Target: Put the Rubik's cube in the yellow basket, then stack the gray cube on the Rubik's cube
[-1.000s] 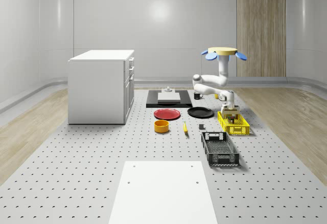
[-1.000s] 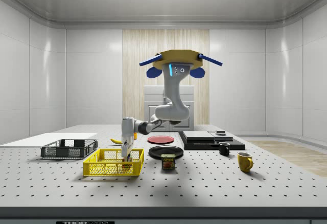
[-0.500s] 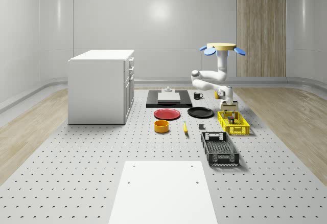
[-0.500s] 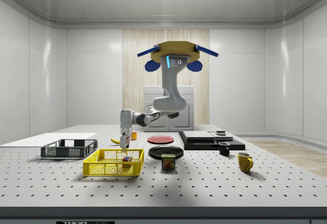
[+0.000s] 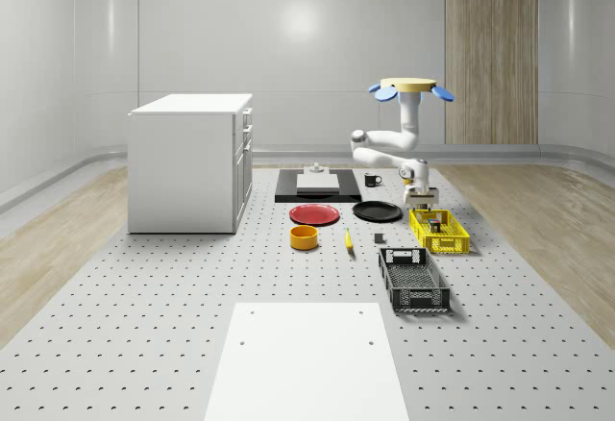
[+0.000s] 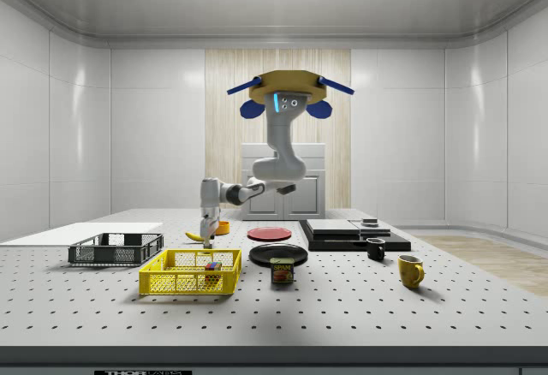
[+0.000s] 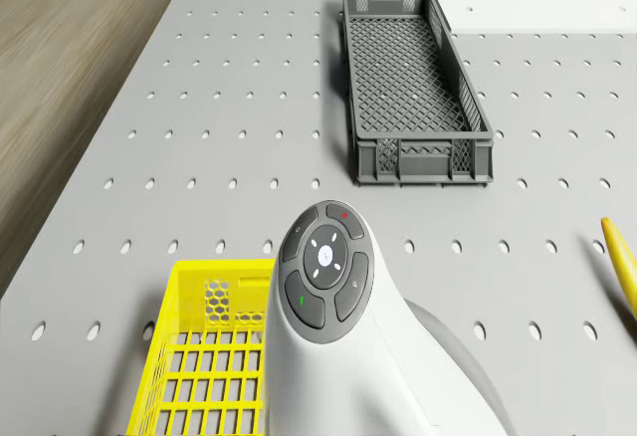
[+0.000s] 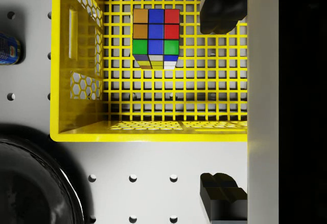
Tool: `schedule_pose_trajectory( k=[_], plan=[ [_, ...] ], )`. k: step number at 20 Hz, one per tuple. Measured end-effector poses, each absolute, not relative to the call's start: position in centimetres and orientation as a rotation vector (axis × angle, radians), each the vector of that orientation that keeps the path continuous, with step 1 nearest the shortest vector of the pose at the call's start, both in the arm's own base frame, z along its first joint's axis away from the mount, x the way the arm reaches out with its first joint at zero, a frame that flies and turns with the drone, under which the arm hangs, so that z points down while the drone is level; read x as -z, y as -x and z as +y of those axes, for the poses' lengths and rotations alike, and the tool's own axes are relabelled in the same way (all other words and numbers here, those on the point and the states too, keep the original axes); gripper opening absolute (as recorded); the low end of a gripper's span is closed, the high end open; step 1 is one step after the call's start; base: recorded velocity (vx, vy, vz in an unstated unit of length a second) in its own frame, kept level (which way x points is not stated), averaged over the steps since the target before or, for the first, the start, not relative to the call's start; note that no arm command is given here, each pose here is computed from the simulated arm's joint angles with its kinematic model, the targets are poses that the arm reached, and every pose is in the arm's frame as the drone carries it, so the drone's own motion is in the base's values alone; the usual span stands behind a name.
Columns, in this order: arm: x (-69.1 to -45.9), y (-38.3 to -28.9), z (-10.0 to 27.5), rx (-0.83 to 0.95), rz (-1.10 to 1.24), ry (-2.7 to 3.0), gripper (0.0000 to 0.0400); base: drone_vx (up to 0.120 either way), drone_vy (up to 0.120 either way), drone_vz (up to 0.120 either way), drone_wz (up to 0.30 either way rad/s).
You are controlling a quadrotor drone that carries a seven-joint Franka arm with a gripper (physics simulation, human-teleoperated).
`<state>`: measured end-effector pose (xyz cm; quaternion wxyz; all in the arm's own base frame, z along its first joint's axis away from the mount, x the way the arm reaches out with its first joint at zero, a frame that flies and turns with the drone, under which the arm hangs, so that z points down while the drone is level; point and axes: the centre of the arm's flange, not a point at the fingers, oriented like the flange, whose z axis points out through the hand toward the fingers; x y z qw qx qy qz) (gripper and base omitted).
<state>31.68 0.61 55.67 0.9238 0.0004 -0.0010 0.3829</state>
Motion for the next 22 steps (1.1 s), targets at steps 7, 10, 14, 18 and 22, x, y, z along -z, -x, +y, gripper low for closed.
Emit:
schedule_pose_trajectory(
  k=[7,10,14,18,22],
  plan=[
    [-55.67,-31.68,0.60,-0.786,-0.002,-0.001,0.0400,0.069,-0.120,0.000,0.000],
    [-55.67,-31.68,0.60,-0.786,-0.002,-0.001,0.0400,0.000,-0.120,0.000,0.000],
    [-55.67,-31.68,0.60,-0.786,-0.002,-0.001,0.0400,0.000,-0.120,0.000,0.000],
    [-55.67,-31.68,0.60,-0.786,-0.002,-0.001,0.0400,0.030,-0.120,0.000,0.000],
    [-55.67,-31.68,0.60,-0.786,-0.002,-0.001,0.0400,0.120,-0.120,0.000,0.000]
  ],
)
